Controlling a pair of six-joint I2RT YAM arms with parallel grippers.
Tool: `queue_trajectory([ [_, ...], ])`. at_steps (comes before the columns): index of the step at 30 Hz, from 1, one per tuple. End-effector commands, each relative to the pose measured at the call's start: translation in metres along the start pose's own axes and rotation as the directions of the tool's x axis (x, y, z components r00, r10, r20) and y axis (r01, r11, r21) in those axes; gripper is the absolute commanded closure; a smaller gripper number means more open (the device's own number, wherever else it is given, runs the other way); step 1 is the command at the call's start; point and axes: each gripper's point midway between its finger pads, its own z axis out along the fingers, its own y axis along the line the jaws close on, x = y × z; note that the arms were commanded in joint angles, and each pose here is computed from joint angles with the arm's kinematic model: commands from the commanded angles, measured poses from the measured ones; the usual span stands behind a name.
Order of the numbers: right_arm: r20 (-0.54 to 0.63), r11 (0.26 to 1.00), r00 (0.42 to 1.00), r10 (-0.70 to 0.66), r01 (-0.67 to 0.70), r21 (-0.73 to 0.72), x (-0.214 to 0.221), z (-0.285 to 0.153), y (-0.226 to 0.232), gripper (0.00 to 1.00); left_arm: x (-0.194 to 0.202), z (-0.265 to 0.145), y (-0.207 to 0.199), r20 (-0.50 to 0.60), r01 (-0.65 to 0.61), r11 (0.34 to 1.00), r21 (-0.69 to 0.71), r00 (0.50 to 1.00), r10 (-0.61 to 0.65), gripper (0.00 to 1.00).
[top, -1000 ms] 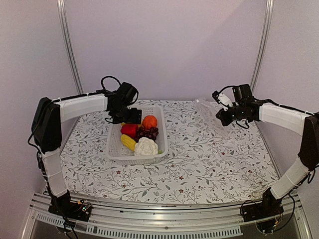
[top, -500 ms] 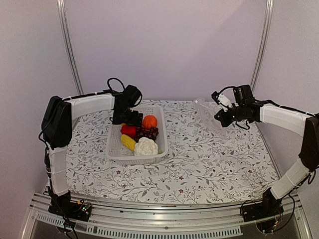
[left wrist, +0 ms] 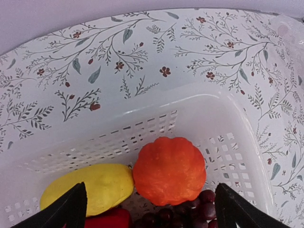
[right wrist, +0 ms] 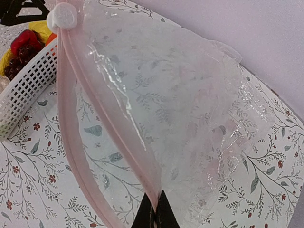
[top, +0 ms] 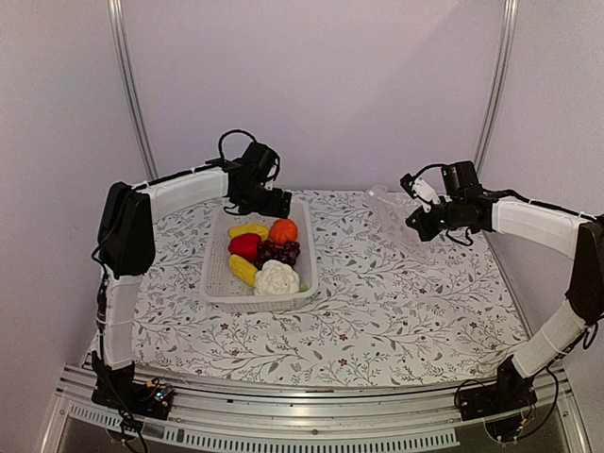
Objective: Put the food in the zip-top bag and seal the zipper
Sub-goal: Pick up the fake vegetable from the bin.
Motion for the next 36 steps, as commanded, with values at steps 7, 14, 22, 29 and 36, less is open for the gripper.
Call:
queue_trajectory([
  [7, -0.002, 1.000, 1.000, -0.001, 0.001, -0.001, 0.001, 0.000, 0.002, 1.00, 0.017, 0.048, -0.014, -0.063, -0.060, 0.998, 0.027, 0.996, 0.062, 0.03],
  [14, -0.006, 1.000, 1.000, -0.001, 0.001, 0.009, 0.002, 0.000, 0.000, 1.00, 0.040, 0.064, -0.026, -0.131, -0.060, 0.994, 0.096, 0.989, 0.072, 0.03],
  [22, -0.009, 1.000, 1.000, 0.003, -0.003, 0.005, 0.003, 0.001, 0.000, 1.00, 0.043, 0.064, -0.030, -0.144, -0.040, 0.992, 0.120, 0.988, 0.057, 0.15],
  [29, -0.003, 1.000, 1.000, 0.004, -0.004, 0.009, 0.001, 0.000, 0.000, 1.00, 0.026, 0.046, -0.033, -0.115, -0.029, 0.992, 0.124, 0.992, 0.043, 0.28],
  [36, -0.004, 1.000, 1.000, 0.008, -0.008, 0.017, 0.001, 0.000, -0.002, 1.00, -0.006, -0.016, -0.029, 0.001, -0.033, 0.995, 0.098, 0.999, 0.033, 0.32],
])
